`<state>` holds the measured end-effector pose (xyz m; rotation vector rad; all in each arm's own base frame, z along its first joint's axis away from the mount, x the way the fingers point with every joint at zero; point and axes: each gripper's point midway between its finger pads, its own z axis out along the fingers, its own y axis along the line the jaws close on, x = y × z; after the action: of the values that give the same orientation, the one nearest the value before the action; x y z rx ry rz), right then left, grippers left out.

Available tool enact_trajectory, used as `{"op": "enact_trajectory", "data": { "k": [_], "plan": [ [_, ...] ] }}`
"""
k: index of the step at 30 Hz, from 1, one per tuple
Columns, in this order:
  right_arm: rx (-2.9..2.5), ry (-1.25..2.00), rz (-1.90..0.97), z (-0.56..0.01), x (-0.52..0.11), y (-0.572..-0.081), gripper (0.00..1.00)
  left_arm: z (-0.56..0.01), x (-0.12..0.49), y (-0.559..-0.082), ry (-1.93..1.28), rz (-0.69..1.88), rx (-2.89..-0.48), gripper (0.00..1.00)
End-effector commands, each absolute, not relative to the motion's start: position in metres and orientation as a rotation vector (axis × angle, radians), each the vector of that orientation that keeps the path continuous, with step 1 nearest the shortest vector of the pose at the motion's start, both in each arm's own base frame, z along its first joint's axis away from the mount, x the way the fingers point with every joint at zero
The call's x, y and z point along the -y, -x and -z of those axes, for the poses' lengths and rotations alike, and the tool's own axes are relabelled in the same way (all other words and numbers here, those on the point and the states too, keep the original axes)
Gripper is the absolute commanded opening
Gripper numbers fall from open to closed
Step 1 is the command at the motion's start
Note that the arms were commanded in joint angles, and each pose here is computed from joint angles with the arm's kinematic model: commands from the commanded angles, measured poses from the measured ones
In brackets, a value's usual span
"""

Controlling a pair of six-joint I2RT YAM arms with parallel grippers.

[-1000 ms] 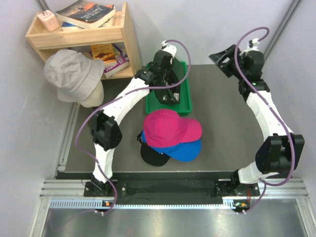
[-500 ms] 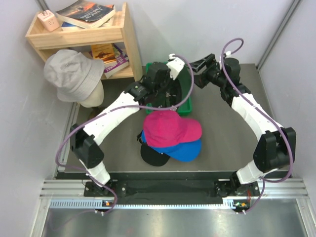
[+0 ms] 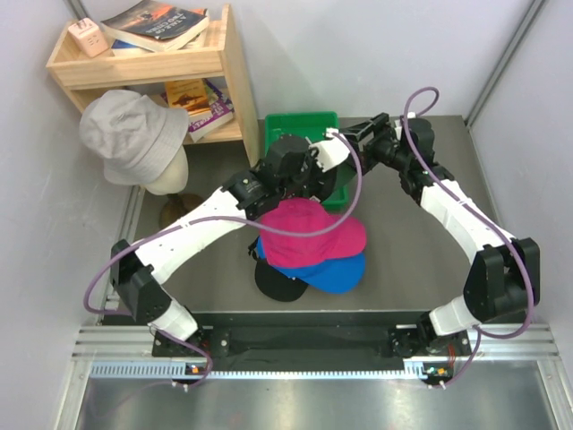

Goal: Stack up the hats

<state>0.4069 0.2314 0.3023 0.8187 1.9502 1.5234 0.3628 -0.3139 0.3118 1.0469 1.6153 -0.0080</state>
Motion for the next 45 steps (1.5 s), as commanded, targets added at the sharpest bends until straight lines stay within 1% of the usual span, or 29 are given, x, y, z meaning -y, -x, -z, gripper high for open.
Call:
{"op": "enact_trajectory", "data": {
  "k": [1, 3, 6, 7, 8, 9, 11, 12, 13, 14, 15, 16, 17, 18, 19, 20, 22, 23, 25, 26, 29, 33, 34, 36, 40, 42, 43, 45],
  "plan": [
    [-1.949, -0.760, -1.599, -0.316, -0.239, -0.393, 0.72, -0.360, 0.310, -0.356, -1.036, -0.056, -1.425, 0.00],
    [-1.973, -0.763, -1.585, -0.312, -0.239, -0.391, 0.71, -0.360, 0.303, -0.356, -1.059, -0.131, -1.396, 0.00],
    [-2.033, -0.751, -1.536, -0.299, -0.237, -0.389, 0.65, -0.370, 0.296, -0.356, -1.072, -0.201, -1.328, 0.00],
    [-2.043, -0.754, -1.531, -0.297, -0.236, -0.388, 0.58, -0.373, 0.295, -0.355, -1.079, -0.213, -1.310, 0.00],
    [-2.057, -0.753, -1.529, -0.293, -0.236, -0.388, 0.53, -0.371, 0.296, -0.354, -1.090, -0.213, -1.303, 0.00],
    [-2.057, -0.739, -1.526, -0.293, -0.235, -0.388, 0.42, -0.374, 0.294, -0.352, -1.093, -0.216, -1.293, 0.00],
    [-2.062, -0.720, -1.536, -0.292, -0.235, -0.389, 0.28, -0.374, 0.294, -0.350, -1.105, -0.214, -1.287, 0.00],
    [-2.064, -0.711, -1.535, -0.291, -0.235, -0.390, 0.16, -0.375, 0.293, -0.349, -1.105, -0.215, -1.285, 0.00],
    [-2.064, -0.702, -1.539, -0.292, -0.236, -0.390, 0.09, -0.375, 0.292, -0.349, -1.105, -0.217, -1.285, 0.00],
    [-2.048, -0.691, -1.542, -0.295, -0.235, -0.392, 0.03, -0.374, 0.292, -0.350, -1.103, -0.220, -1.287, 0.00],
    [-2.047, -0.690, -1.542, -0.296, -0.235, -0.392, 0.00, -0.373, 0.290, -0.350, -1.092, -0.230, -1.293, 0.04],
    [-2.019, -0.665, -1.552, -0.302, -0.235, -0.393, 0.00, -0.376, 0.290, -0.351, -1.075, -0.231, -1.288, 0.07],
    [-1.993, -0.648, -1.556, -0.308, -0.233, -0.395, 0.00, -0.375, 0.286, -0.353, -1.055, -0.247, -1.300, 0.12],
    [-1.978, -0.636, -1.558, -0.312, -0.232, -0.395, 0.00, -0.375, 0.284, -0.354, -1.034, -0.252, -1.311, 0.21],
    [-1.952, -0.629, -1.554, -0.318, -0.230, -0.395, 0.00, -0.379, 0.282, -0.356, -1.000, -0.255, -1.313, 0.32],
    [-1.924, -0.621, -1.546, -0.322, -0.225, -0.398, 0.00, -0.377, 0.280, -0.356, -0.988, -0.258, -1.326, 0.46],
    [-1.839, -0.594, -1.522, -0.339, -0.216, -0.400, 0.00, -0.376, 0.270, -0.358, -0.923, -0.272, -1.375, 0.93],
    [-1.808, -0.570, -1.494, -0.345, -0.209, -0.402, 0.00, -0.371, 0.266, -0.359, -0.915, -0.283, -1.404, 0.99],
    [-1.741, -0.530, -1.449, -0.364, -0.200, -0.403, 0.00, -0.372, 0.259, -0.359, -0.857, -0.268, -1.455, 0.99],
    [-1.718, -0.495, -1.406, -0.370, -0.194, -0.404, 0.00, -0.363, 0.252, -0.360, -0.861, -0.273, -1.502, 0.99],
    [-1.658, -0.428, -1.307, -0.392, -0.181, -0.403, 0.00, -0.358, 0.243, -0.359, -0.790, -0.206, -1.571, 0.99],
    [-1.543, -0.350, -1.139, -0.431, -0.160, -0.396, 0.00, -0.356, 0.226, -0.361, -0.632, -0.046, -1.655, 0.99],
    [-1.527, -0.335, -1.114, -0.438, -0.157, -0.392, 0.00, -0.357, 0.214, -0.367, -0.584, -0.034, -1.672, 0.99],
    [-1.530, -0.309, -1.058, -0.442, -0.152, -0.388, 0.00, -0.370, 0.208, -0.365, -0.507, 0.057, -1.670, 0.99],
    [-1.453, -0.319, -1.068, -0.456, -0.145, -0.373, 0.00, -0.384, 0.188, -0.367, -0.415, 0.175, -1.679, 0.99],
    [-1.422, -0.337, -1.119, -0.462, -0.146, -0.369, 0.00, -0.395, 0.186, -0.368, -0.361, 0.262, -1.684, 0.99],
    [-1.410, -0.328, -1.150, -0.465, -0.149, -0.365, 0.00, -0.397, 0.176, -0.372, -0.334, 0.251, -1.704, 0.99],
    [-1.397, -0.319, -1.213, -0.471, -0.159, -0.358, 0.00, -0.400, 0.176, -0.379, -0.239, 0.313, -1.748, 0.99]
  ]
}}
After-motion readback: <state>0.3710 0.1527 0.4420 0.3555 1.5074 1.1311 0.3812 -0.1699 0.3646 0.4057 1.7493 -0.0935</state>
